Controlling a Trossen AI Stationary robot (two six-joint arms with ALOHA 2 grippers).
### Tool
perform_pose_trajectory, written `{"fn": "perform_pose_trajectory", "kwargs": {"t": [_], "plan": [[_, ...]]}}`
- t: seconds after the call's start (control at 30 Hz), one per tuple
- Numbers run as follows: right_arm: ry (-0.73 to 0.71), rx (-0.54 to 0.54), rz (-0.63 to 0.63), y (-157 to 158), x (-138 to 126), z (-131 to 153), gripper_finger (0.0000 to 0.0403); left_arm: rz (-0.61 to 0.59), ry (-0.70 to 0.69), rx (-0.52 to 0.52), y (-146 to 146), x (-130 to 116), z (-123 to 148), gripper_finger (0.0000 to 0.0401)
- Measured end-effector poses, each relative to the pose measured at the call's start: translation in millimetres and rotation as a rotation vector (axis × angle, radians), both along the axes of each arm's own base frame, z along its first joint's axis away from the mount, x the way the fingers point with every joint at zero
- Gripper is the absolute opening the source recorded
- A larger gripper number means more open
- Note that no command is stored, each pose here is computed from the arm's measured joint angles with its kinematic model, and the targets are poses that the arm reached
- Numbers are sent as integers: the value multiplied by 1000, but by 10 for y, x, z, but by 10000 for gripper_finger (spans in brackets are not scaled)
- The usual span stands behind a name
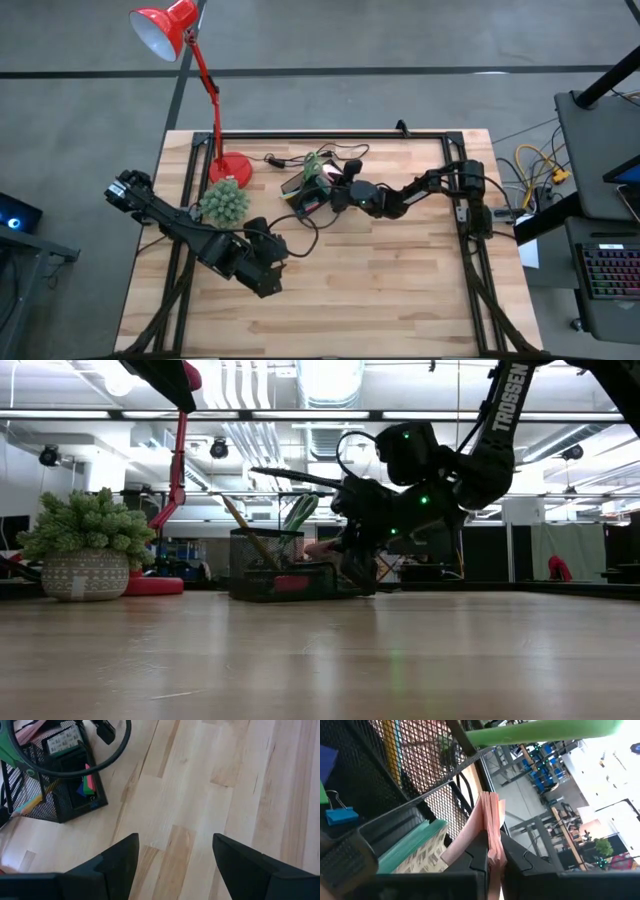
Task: Pick and place office supplies into organizer
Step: Put the light pink sticky notes into the black desk organizer
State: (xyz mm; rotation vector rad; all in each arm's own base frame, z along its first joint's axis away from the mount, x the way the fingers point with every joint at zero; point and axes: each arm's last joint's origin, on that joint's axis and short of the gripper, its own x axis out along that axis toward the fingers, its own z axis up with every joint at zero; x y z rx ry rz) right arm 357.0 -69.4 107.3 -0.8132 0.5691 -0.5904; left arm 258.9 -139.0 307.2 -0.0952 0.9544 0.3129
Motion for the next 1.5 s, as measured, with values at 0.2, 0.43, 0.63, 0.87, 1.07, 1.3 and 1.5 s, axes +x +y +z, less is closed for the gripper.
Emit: {"fn": "perform_pose_trajectory", "kwargs": {"t": [0.2, 0.43, 0.63, 0.87, 1.07, 1.3, 1.5], "plan": [[32, 27, -12, -8, 10, -27, 14, 0, 0, 0, 0, 0, 0, 239], [32, 47, -20, -6, 5, -41, 40, -1, 1, -3, -1, 0, 0, 239], [67, 52, -23, -5, -8, -72, 114, -4, 5, -8, -2, 0, -1, 239], [88, 26, -72, 29, -13, -66, 193, -5, 5, -8, -3, -1, -1, 239], [100, -20, -102, 113, 13, -37, 226, -5, 6, -8, -2, -1, -1, 239], [118, -39, -68, 213, 27, -32, 235, -6, 6, -8, -3, -1, -2, 239], [159, -124, -119, 297, 50, 19, 235, -6, 7, -8, -2, -1, -2, 239]]}}
